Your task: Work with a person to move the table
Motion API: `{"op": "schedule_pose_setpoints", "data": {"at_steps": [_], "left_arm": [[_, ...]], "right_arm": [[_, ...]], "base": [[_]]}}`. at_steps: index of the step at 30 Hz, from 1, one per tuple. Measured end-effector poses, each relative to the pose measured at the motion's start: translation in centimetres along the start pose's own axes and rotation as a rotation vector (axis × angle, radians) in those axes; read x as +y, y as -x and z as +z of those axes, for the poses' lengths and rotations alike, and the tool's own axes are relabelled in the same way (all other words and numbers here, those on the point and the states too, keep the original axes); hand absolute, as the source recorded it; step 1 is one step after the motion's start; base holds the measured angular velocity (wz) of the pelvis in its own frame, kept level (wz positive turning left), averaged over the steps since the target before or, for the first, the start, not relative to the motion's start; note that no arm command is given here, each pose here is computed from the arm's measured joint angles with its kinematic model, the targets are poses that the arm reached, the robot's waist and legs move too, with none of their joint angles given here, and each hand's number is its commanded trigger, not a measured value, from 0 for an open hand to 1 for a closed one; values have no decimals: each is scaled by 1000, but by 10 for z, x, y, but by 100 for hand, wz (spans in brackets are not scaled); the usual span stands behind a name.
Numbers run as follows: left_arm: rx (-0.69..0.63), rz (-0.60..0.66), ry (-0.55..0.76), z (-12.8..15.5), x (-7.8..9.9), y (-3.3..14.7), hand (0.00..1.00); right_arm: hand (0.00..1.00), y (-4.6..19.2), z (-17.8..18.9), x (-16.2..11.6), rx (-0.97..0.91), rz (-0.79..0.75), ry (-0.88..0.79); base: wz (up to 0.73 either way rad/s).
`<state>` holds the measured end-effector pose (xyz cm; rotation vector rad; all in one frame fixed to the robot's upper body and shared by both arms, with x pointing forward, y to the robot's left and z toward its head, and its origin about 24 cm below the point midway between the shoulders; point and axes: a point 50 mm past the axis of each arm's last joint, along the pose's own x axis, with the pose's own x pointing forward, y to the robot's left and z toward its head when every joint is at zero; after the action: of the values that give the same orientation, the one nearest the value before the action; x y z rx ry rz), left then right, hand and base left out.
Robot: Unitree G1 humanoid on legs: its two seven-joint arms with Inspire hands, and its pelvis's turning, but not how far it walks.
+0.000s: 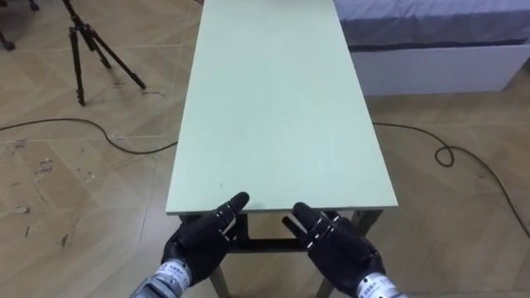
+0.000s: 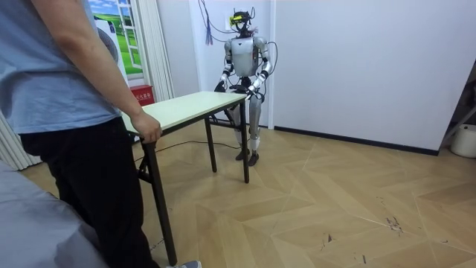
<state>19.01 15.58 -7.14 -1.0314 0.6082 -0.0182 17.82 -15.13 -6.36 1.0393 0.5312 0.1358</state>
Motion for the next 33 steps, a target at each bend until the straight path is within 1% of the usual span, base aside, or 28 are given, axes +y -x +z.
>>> {"op": "schedule_pose_setpoints", "data": {"at_steps": [3, 6, 11, 17, 21, 26, 31, 32, 33], "left_arm": [[1, 17, 32, 0, 3, 0, 0], [3, 35, 46, -2, 3, 0, 0], [-15, 36, 192, -2, 0, -2, 0], [-37, 44, 298, -1, -1, -3, 0], [-35, 57, 331, -2, 0, -4, 0], [-36, 87, 363, -5, -3, -7, 0], [-28, 110, 364, -6, -4, -9, 0], [-27, 112, 364, -6, -4, -9, 58], [-27, 114, 364, -6, -4, -9, 90]], "right_arm": [[0, 2, 11, -4, -54, -37, -35], [0, 2, 15, -4, -87, -52, -115], [0, -1, 14, -2, -99, -51, -199], [0, -6, 11, 2, -114, -55, -271], [0, -7, 10, 2, -115, -71, -284], [0, -11, 11, 5, -132, -90, -347], [0, -12, 12, 6, -137, -99, -379], [11, -13, 12, 6, -139, -100, -383], [72, -13, 12, 6, -139, -100, -385]], "base": [[-2], [0], [-3], [-5], [0], [0], [0], [0], [0]]}}
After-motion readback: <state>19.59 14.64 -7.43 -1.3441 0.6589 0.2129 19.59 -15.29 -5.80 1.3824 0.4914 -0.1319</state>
